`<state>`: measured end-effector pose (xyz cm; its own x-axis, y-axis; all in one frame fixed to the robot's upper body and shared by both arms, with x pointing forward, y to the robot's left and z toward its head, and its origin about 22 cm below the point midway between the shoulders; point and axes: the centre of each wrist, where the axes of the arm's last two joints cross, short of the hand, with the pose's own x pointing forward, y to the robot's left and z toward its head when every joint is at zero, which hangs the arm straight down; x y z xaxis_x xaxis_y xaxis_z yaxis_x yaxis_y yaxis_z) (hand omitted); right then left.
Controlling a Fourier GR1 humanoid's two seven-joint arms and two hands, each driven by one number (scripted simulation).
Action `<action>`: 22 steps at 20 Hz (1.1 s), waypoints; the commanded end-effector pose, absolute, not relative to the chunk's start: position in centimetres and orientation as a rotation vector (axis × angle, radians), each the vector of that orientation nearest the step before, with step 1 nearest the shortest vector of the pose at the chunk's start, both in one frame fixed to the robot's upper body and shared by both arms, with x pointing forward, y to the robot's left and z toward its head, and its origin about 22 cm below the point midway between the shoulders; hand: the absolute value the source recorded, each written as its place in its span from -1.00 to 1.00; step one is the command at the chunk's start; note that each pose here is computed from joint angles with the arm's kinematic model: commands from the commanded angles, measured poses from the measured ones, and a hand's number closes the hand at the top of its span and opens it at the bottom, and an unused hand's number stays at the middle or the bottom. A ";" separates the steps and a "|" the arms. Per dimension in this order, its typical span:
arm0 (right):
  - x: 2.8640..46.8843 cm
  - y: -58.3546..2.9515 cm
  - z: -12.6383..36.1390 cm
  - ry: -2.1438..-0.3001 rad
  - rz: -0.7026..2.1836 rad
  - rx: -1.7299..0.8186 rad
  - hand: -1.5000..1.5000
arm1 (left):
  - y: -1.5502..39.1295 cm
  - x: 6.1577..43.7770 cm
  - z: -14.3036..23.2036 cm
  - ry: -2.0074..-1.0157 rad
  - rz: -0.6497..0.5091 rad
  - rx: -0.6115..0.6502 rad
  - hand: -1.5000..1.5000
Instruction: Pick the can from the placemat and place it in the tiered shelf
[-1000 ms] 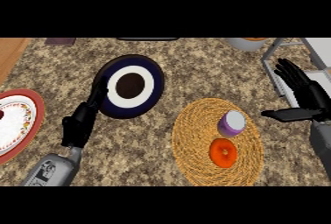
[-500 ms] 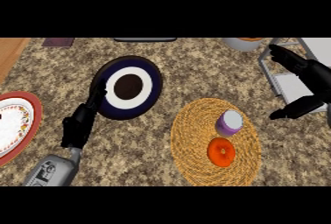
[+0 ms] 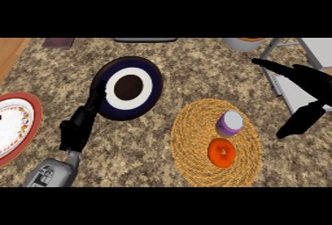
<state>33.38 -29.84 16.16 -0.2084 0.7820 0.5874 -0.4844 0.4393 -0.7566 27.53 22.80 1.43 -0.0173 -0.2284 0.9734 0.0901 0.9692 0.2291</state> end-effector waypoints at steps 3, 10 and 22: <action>31.0 -27.1 17.6 -1.270 1.244 -0.374 -1.00 | 22.2 27.9 1.9 -1.571 -0.256 0.128 0.00; 28.8 -25.0 15.8 -1.327 1.194 -0.374 -1.00 | 23.5 28.2 1.0 -1.577 -0.247 0.122 0.00; 29.3 -23.6 13.8 -1.298 1.196 -0.418 -1.00 | 22.7 27.8 2.5 -1.577 -0.257 0.121 0.00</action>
